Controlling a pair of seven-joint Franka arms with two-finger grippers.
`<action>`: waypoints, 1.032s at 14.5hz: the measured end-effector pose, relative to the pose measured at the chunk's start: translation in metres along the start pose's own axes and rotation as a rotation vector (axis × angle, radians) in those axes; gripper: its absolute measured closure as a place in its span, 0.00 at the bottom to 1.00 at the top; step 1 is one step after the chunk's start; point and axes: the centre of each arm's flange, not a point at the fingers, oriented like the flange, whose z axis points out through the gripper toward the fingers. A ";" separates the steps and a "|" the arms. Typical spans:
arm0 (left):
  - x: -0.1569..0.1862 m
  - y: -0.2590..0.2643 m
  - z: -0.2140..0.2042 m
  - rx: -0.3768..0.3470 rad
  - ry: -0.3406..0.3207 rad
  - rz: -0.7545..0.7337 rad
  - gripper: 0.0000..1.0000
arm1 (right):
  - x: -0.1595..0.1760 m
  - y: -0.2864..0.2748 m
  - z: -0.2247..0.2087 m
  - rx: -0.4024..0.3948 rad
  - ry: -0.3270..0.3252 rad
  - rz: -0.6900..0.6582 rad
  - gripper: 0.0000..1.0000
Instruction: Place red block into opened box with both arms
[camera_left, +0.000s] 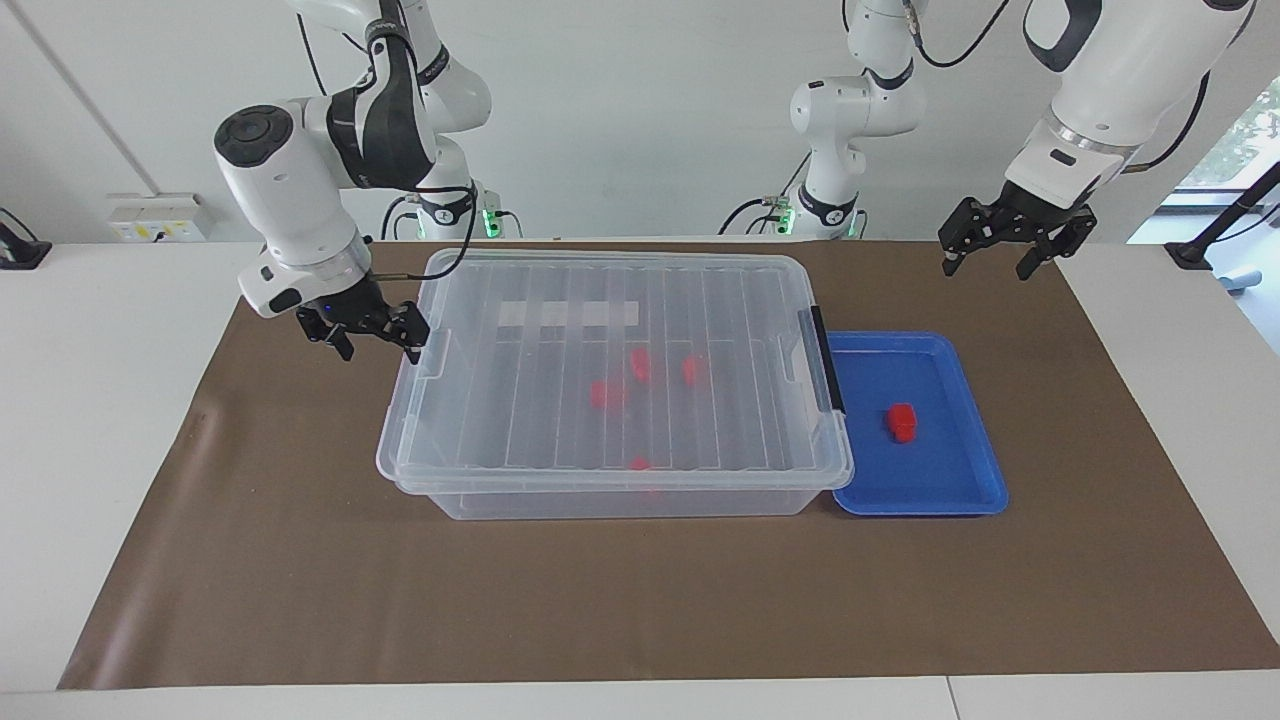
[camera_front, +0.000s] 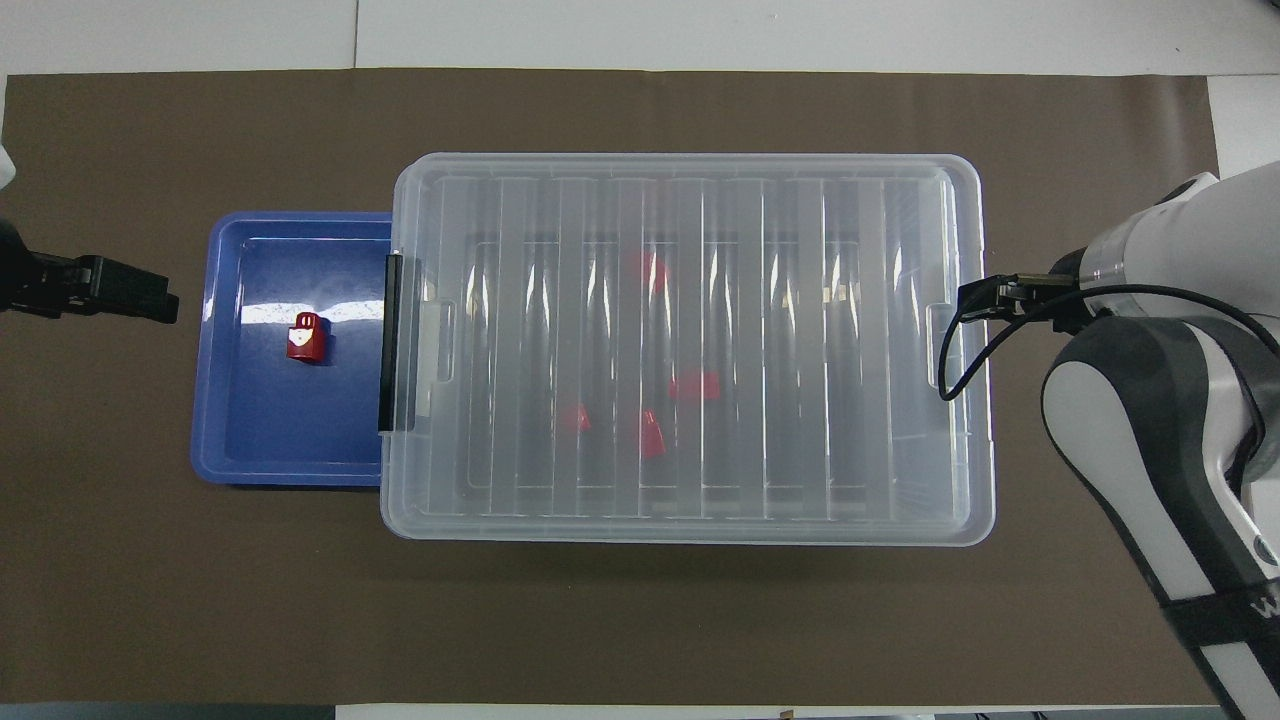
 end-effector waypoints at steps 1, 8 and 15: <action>0.000 0.000 0.000 0.000 0.000 0.000 0.00 | -0.001 0.000 0.004 -0.001 -0.004 0.000 0.00; 0.000 0.000 0.000 0.000 0.000 0.000 0.00 | -0.006 0.008 0.020 -0.004 -0.021 -0.015 0.00; 0.000 0.000 0.000 0.000 0.000 0.000 0.00 | -0.001 0.057 0.020 -0.003 -0.009 -0.080 0.00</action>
